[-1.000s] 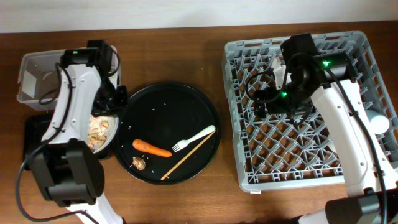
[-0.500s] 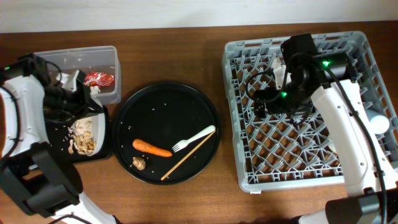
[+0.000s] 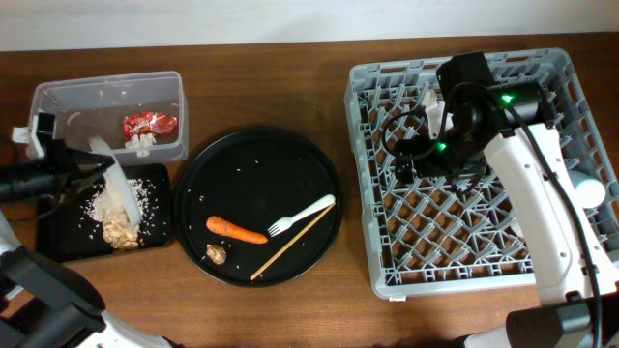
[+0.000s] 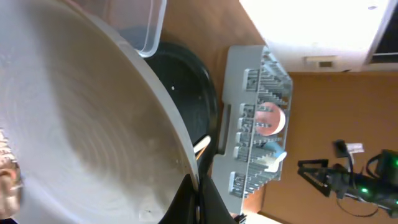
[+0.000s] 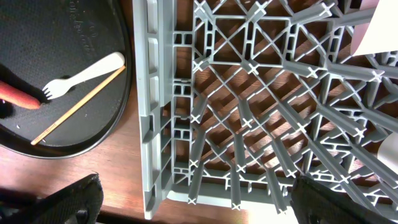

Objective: Sort waste into correct bins and load items into the dishwasher rack
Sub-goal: 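Tilt the plate over the black tray to dump rice and shells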

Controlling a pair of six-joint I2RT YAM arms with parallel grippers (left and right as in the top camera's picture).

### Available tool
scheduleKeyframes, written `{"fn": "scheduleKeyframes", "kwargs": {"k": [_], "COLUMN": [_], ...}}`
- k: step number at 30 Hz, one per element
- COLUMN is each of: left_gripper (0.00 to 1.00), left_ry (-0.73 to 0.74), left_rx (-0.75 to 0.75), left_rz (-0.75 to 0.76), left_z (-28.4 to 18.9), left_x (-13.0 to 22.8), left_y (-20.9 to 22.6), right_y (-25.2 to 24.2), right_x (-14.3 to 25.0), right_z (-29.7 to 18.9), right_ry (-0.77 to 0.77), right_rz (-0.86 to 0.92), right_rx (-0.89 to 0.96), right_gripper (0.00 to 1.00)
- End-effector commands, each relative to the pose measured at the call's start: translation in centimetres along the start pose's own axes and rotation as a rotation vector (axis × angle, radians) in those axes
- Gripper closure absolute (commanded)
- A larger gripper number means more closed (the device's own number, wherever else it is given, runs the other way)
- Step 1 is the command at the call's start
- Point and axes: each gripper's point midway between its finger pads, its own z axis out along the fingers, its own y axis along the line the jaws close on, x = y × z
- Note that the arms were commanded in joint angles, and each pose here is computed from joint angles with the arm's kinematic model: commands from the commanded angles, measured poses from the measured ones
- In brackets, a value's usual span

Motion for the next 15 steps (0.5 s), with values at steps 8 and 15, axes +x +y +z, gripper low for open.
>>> {"fn": "scheduleKeyframes", "kwargs": {"k": [8, 15], "left_gripper": [1.00, 1.00], "left_ry": [-0.072, -0.060], "left_rx": [0.069, 0.120], "left_rz": [0.140, 0.065], "left_z": [-1.1, -1.1], "left_x": [-0.9, -0.5], "left_y": [-2.1, -2.1], "right_y": [-0.5, -0.5], "right_x": [0.1, 0.3], "right_z": [0.1, 0.1], "right_ry": [0.007, 0.014], "right_rz": [0.001, 0.002], "right_rx": [0.014, 0.014], "right_gripper": [0.01, 0.00]}}
